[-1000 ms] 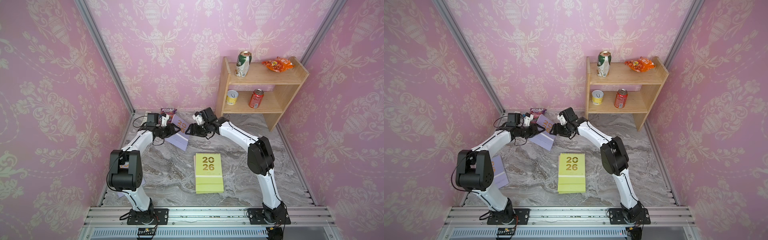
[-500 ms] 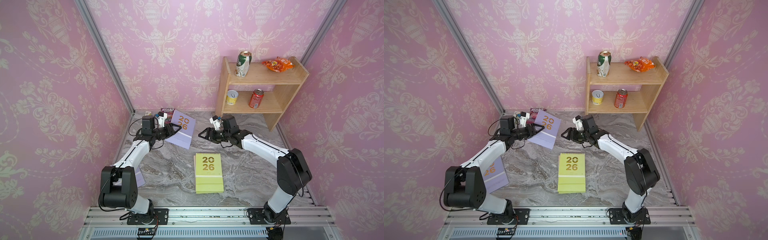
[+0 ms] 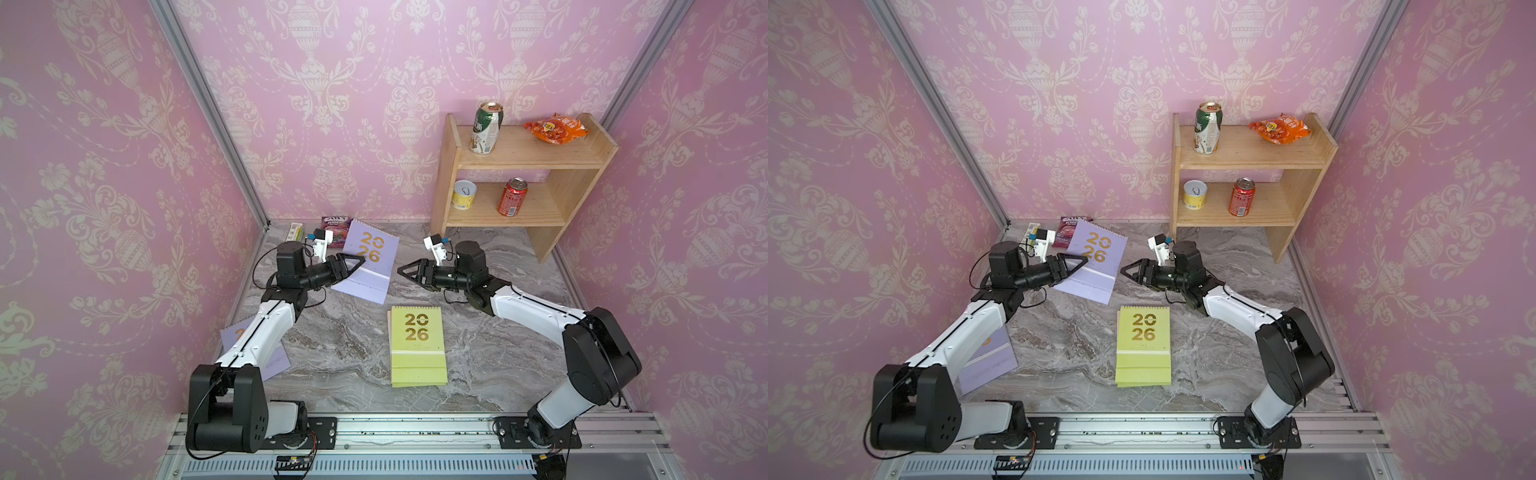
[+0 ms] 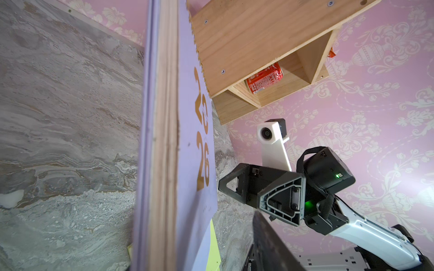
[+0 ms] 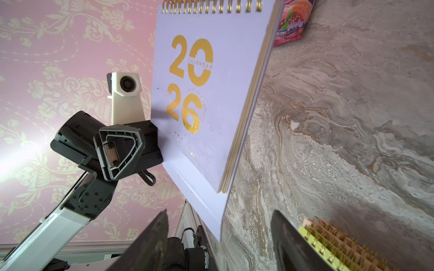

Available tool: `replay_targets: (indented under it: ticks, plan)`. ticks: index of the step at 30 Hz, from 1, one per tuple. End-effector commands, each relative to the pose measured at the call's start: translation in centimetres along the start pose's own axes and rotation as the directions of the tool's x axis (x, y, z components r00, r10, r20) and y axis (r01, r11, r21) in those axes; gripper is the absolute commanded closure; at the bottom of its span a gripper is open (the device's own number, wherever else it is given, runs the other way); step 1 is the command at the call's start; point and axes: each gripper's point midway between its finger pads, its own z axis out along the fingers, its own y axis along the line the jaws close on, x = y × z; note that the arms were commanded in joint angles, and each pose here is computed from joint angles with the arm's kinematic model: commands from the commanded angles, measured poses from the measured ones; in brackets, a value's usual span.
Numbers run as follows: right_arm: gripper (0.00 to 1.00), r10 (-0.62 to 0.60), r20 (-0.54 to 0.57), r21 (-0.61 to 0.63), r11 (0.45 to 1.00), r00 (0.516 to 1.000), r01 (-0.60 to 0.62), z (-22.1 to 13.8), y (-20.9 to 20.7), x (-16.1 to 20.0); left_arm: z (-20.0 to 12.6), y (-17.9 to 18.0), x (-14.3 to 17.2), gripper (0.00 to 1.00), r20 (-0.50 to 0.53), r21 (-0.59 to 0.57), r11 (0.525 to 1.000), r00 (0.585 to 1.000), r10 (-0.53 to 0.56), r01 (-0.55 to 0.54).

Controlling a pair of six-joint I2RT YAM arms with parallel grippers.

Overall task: Stack the calendars
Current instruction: Place the calendar at the calendar.

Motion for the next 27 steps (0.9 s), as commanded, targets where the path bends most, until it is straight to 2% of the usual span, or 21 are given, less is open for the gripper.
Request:
replay_targets:
  ticks: [1, 21, 25, 27]
  plan:
    - [0.3, -0.027, 0.017, -0.066, 0.997, 0.999, 0.028, 0.3, 1.6, -0.4, -0.8, -3.3, -0.1, 1.0, 0.014, 0.089, 0.993, 0.997, 0.077, -0.078]
    - [0.3, -0.059, -0.021, -0.153, 0.987, 0.998, 0.055, 4.7, 4.5, 0.2, -1.5, -4.7, 0.9, 1.0, 0.005, 0.118, 0.989, 0.996, 0.091, -0.091]
    - [0.35, -0.053, -0.023, -0.167, 0.985, 0.998, 0.048, 5.1, 4.5, 0.3, -1.7, -5.0, 1.0, 0.99, 0.005, 0.124, 0.988, 0.995, 0.095, -0.095]
    - [0.41, -0.068, -0.012, -0.198, 0.978, 0.998, 0.064, 5.4, 5.8, -0.3, -1.8, -5.0, 1.1, 0.98, 0.007, 0.125, 0.988, 0.995, 0.095, -0.095]
